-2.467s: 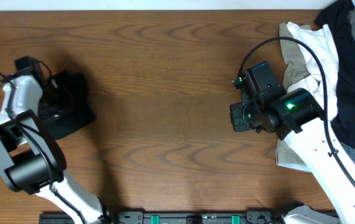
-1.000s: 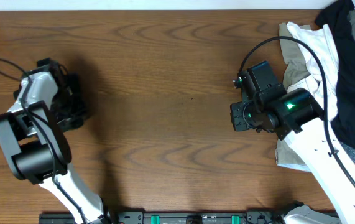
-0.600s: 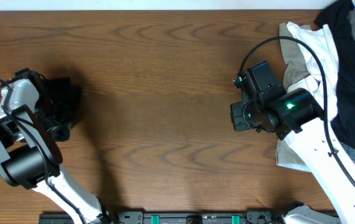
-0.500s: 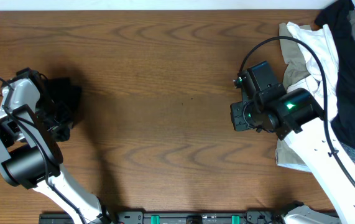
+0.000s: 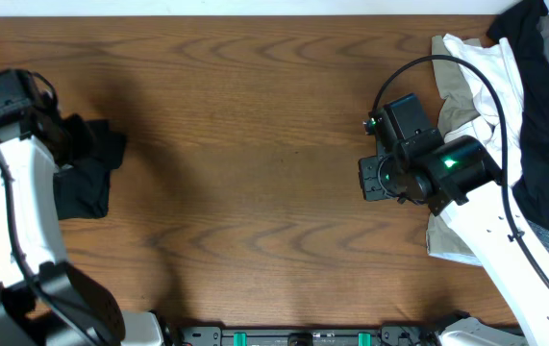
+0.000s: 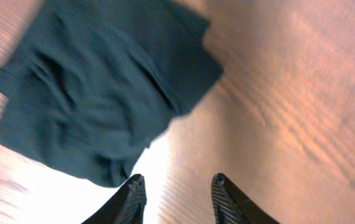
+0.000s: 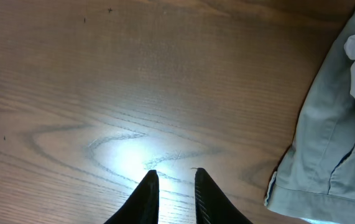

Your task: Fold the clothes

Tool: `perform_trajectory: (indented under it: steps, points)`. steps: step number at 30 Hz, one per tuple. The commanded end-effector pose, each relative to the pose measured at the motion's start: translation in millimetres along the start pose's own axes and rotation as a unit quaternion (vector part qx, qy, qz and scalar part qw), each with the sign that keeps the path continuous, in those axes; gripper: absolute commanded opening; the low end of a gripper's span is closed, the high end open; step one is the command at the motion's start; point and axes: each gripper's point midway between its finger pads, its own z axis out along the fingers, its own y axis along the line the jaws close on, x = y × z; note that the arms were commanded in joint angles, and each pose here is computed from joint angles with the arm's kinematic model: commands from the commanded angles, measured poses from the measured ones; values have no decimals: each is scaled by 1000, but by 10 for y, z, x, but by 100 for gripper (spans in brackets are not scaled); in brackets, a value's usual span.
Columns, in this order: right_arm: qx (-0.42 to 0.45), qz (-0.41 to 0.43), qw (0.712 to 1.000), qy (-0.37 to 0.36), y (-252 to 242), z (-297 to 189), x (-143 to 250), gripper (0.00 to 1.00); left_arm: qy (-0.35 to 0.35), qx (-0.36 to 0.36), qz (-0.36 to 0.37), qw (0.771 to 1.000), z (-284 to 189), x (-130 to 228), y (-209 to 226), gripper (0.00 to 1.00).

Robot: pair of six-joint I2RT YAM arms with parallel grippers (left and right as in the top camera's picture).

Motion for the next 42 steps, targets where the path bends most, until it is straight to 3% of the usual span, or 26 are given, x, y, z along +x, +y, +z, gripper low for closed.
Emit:
perform_trajectory:
  steps: [1,3,6,14,20,30,42]
  points:
    - [11,4,1000,1,-56,10,-5,18,-11,-47,-23,999,24,-81,248,26]
    - [10,4,1000,1,-55,10,-4,19,-18,-103,-60,993,64,-107,491,6]
    - [10,6,1000,1,-54,10,-2,19,-29,-190,-100,976,162,-145,825,6]
    - [5,6,1000,7,-38,10,23,19,32,-296,-91,950,642,48,1196,6]
    - [5,6,1000,9,-40,10,31,19,54,-319,-100,941,897,133,1347,6]
    - [5,6,1000,8,-41,10,30,19,14,-345,-120,931,871,-30,1560,6]
    - [7,5,1000,13,-47,10,54,19,85,-359,-106,923,1352,298,1676,6]
